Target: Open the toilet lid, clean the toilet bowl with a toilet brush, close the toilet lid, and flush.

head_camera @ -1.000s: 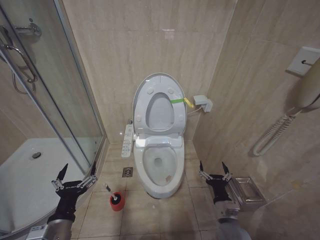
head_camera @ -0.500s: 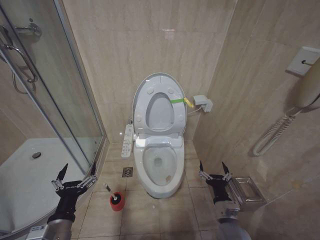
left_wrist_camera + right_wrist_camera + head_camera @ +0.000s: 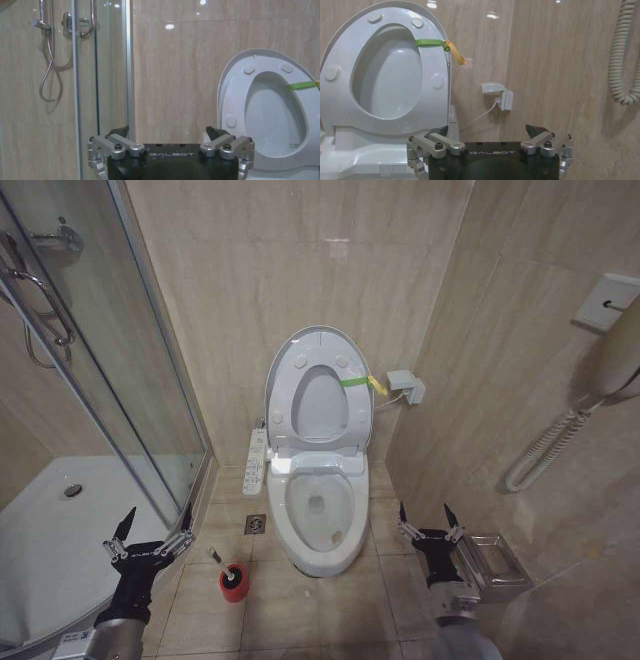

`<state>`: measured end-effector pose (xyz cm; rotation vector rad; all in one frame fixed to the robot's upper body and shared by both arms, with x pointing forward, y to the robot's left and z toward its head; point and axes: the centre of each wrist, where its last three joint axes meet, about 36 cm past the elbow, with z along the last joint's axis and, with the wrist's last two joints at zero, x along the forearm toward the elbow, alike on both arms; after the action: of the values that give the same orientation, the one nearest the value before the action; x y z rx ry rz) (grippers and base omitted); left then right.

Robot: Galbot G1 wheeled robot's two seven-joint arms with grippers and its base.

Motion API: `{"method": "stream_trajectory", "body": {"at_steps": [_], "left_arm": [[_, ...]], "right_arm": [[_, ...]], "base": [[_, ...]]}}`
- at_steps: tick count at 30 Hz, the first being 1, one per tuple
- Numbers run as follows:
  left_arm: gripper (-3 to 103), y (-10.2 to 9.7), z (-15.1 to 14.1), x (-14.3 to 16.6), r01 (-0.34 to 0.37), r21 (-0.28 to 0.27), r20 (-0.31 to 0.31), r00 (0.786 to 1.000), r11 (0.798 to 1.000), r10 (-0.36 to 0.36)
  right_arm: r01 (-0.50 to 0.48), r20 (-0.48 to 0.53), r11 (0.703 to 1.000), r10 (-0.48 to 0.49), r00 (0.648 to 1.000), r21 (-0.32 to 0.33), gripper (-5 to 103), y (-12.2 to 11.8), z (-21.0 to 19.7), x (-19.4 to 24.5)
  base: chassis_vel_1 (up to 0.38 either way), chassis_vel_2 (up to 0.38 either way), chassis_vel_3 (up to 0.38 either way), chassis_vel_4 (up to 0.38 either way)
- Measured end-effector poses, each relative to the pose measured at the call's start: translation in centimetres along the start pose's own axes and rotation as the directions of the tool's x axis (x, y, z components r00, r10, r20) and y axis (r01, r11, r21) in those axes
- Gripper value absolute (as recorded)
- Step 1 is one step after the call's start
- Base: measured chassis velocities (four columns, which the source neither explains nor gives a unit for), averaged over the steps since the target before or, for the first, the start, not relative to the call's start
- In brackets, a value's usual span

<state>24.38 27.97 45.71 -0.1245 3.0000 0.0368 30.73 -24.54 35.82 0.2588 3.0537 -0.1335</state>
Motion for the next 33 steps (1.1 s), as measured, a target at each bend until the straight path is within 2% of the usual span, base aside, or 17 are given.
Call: {"method": "stream_trajectory", "body": {"at_steps": [33], "left_arm": [[100, 0.00, 0.00, 0.00, 0.000, 0.000, 0.000, 1.000, 1.000, 0.000]], "right_arm": [[0.000, 0.000, 1.000, 0.000, 1.000, 0.000, 100, 0.00, 0.00, 0.00]], "base": [[0.000, 0.000, 0.000, 0.000]]}}
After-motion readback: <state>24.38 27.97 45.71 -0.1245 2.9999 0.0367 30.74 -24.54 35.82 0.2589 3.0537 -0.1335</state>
